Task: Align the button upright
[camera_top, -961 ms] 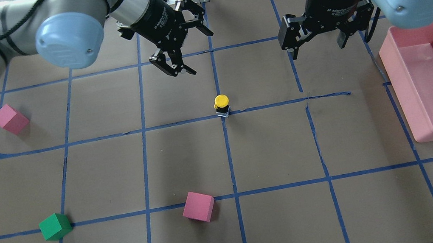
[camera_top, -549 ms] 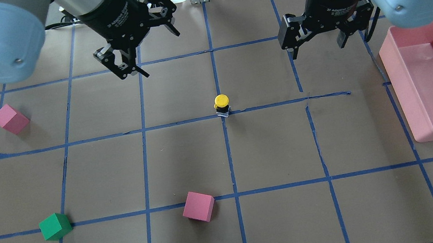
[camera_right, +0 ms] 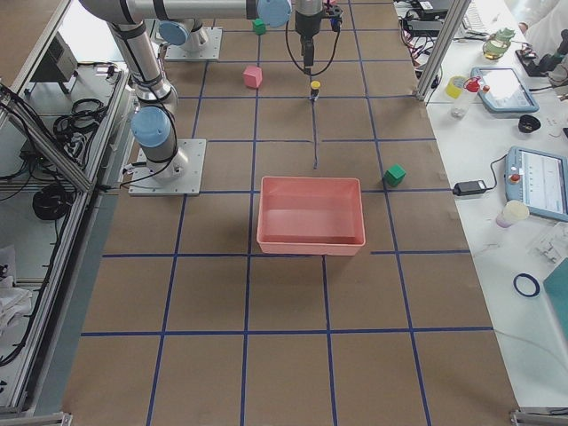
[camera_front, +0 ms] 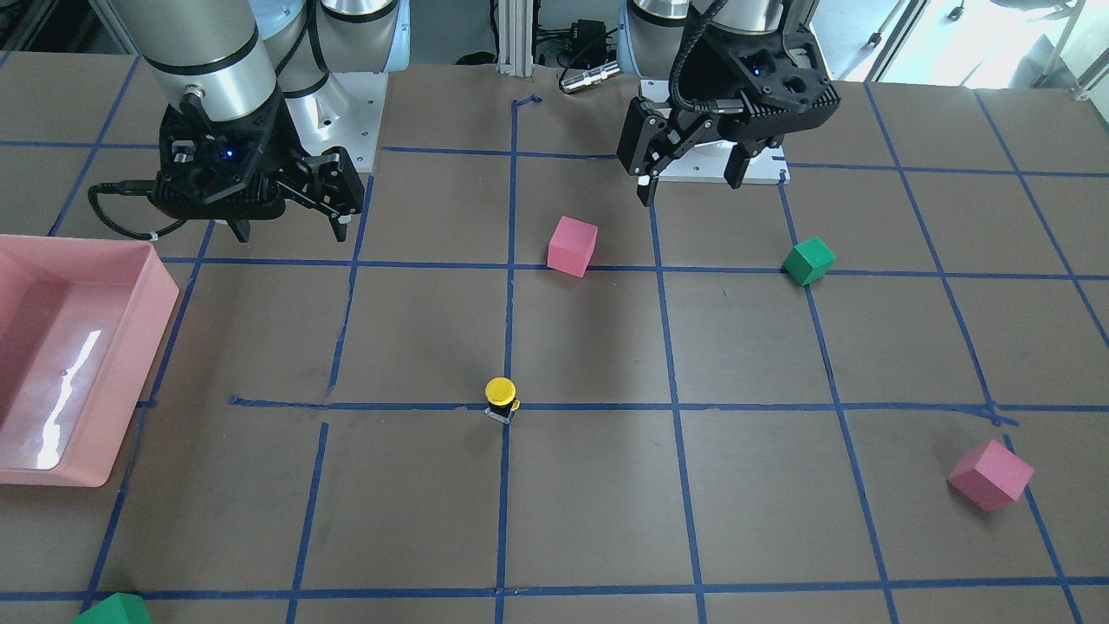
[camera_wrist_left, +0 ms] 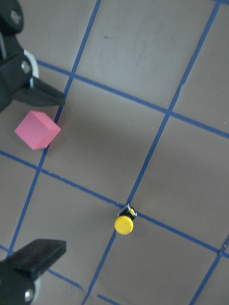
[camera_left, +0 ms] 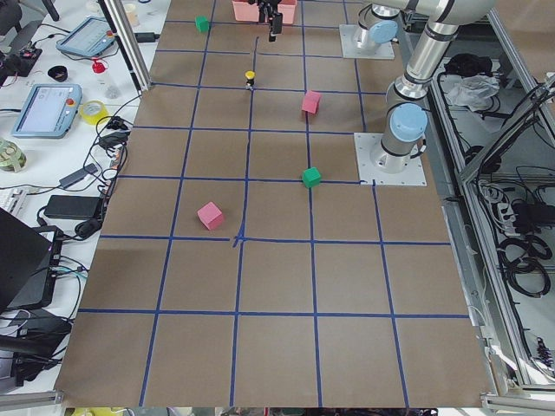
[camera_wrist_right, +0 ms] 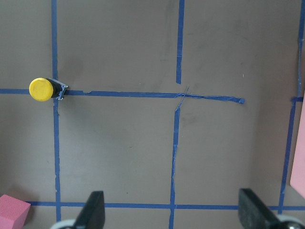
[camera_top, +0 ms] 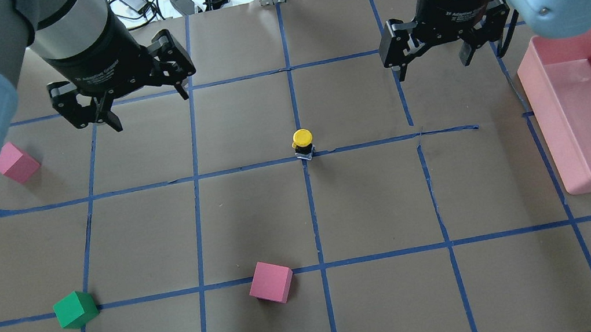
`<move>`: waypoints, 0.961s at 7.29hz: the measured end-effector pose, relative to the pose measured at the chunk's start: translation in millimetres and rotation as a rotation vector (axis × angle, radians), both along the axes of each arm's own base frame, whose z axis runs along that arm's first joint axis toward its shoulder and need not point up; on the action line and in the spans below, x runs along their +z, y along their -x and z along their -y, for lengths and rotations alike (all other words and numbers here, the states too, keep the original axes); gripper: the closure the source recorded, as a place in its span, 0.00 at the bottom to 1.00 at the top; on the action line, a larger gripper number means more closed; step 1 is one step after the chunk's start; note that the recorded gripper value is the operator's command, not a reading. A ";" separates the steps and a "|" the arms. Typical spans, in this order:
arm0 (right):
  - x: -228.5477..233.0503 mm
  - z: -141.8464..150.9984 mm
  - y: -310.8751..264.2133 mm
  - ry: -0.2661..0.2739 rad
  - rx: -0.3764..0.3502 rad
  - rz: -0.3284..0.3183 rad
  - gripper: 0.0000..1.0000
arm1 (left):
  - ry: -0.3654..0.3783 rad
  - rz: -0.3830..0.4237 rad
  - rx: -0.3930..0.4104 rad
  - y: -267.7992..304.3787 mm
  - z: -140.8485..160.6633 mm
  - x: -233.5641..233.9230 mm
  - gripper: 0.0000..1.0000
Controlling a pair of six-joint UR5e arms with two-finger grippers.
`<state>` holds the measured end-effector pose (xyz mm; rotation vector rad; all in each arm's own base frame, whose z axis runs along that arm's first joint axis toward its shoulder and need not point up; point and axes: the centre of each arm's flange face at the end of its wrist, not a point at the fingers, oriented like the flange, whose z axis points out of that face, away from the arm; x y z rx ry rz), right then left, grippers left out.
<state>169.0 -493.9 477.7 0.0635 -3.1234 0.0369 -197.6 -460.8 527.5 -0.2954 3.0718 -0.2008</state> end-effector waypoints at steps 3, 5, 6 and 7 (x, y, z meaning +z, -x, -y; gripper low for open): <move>-1.4 0.8 -0.4 -0.002 0.000 0.000 0.00 | 0.021 0.099 -0.163 -32.4 16.0 -1.5 0.00; -3.4 2.8 0.0 -0.004 0.000 -0.001 0.00 | 0.032 0.059 -0.211 -57.9 28.7 -1.5 0.00; -3.6 3.2 0.2 -0.004 0.000 -0.001 0.00 | 0.041 0.038 -0.226 -62.5 31.6 -1.3 0.00; -4.0 3.6 0.3 -0.004 0.001 -0.003 0.00 | 0.054 0.029 -0.232 -64.2 33.4 -0.9 0.00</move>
